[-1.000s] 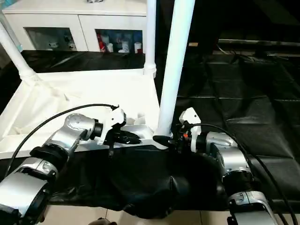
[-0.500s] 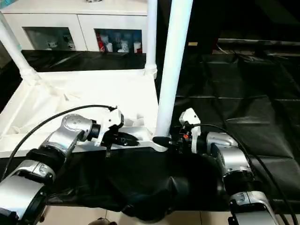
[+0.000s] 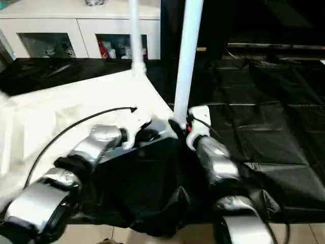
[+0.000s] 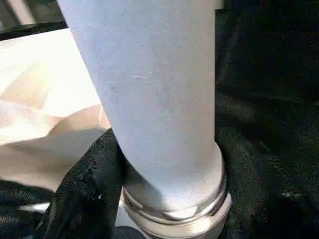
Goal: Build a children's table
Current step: Rotate leg to tighten
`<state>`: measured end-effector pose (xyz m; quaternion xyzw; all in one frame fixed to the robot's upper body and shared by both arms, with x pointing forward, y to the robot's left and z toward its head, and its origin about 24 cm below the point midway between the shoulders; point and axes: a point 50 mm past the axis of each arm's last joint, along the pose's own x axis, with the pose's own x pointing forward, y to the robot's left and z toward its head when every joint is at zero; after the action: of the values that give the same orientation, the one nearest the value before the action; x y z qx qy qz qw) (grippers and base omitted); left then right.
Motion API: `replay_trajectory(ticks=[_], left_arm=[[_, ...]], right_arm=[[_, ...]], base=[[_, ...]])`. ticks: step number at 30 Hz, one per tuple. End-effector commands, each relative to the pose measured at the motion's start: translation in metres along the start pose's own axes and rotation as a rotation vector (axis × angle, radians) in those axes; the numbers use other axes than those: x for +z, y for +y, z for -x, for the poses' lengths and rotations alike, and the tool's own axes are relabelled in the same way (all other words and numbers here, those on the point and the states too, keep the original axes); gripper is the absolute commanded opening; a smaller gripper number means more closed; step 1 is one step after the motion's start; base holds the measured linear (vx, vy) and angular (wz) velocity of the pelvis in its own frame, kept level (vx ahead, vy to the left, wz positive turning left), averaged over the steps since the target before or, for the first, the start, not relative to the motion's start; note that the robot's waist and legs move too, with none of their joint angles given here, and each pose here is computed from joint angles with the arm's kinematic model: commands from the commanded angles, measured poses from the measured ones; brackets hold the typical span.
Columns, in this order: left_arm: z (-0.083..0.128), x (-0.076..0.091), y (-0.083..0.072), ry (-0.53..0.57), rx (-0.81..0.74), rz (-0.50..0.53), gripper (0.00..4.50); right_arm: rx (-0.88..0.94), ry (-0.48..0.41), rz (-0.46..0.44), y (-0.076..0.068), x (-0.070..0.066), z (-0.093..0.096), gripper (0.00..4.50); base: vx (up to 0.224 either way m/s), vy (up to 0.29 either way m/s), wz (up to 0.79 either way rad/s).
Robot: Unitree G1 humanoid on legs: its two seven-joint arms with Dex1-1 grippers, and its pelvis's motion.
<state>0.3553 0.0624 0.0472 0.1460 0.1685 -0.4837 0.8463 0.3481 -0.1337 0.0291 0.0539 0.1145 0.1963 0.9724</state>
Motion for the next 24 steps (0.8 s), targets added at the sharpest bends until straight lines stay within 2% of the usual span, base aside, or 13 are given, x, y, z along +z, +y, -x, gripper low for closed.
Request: replay_trajectory(ticks=[1, 2, 3, 5, 10, 13, 17, 20, 24], left_arm=[[-0.010, 0.021, -0.006, -0.062, -0.014, -0.031, 0.00], [-0.011, 0.021, -0.007, -0.063, -0.018, -0.034, 0.00], [-0.010, 0.020, -0.008, -0.067, -0.044, -0.048, 0.00], [-0.008, 0.018, -0.008, -0.069, -0.061, -0.058, 0.00], [-0.001, 0.013, -0.008, -0.080, -0.133, -0.079, 0.00], [0.009, 0.006, -0.011, -0.088, -0.241, -0.090, 0.00], [0.011, 0.003, -0.011, -0.083, -0.272, -0.097, 0.00], [0.020, -0.003, -0.011, -0.067, -0.348, -0.100, 0.00], [0.027, -0.007, -0.013, -0.053, -0.428, -0.093, 0.00]], right_arm=[[0.079, 0.131, 0.016, 0.022, -0.030, -0.002, 2.56], [0.091, 0.124, 0.033, 0.024, -0.028, -0.002, 2.56], [0.146, 0.094, 0.037, 0.024, -0.025, 0.000, 2.91], [0.186, 0.085, 0.039, 0.023, -0.023, 0.002, 3.26], [0.304, 0.098, 0.131, 0.012, -0.020, 0.013, 3.68], [0.420, 0.133, 0.207, 0.000, -0.018, 0.026, 3.68], [0.467, 0.137, 0.216, -0.004, -0.016, 0.031, 3.68], [0.571, 0.139, 0.227, -0.013, -0.007, 0.043, 3.68], [0.646, 0.156, 0.226, -0.017, -0.004, 0.050, 3.68]], base=[[0.000, 0.000, 0.00], [0.000, 0.000, 0.00], [0.000, 0.000, 0.00], [0.000, 0.000, 0.00], [0.000, 0.000, 0.00], [0.000, 0.000, 0.00], [0.000, 0.000, 0.00], [0.000, 0.000, 0.00], [0.000, 0.000, 0.00]])
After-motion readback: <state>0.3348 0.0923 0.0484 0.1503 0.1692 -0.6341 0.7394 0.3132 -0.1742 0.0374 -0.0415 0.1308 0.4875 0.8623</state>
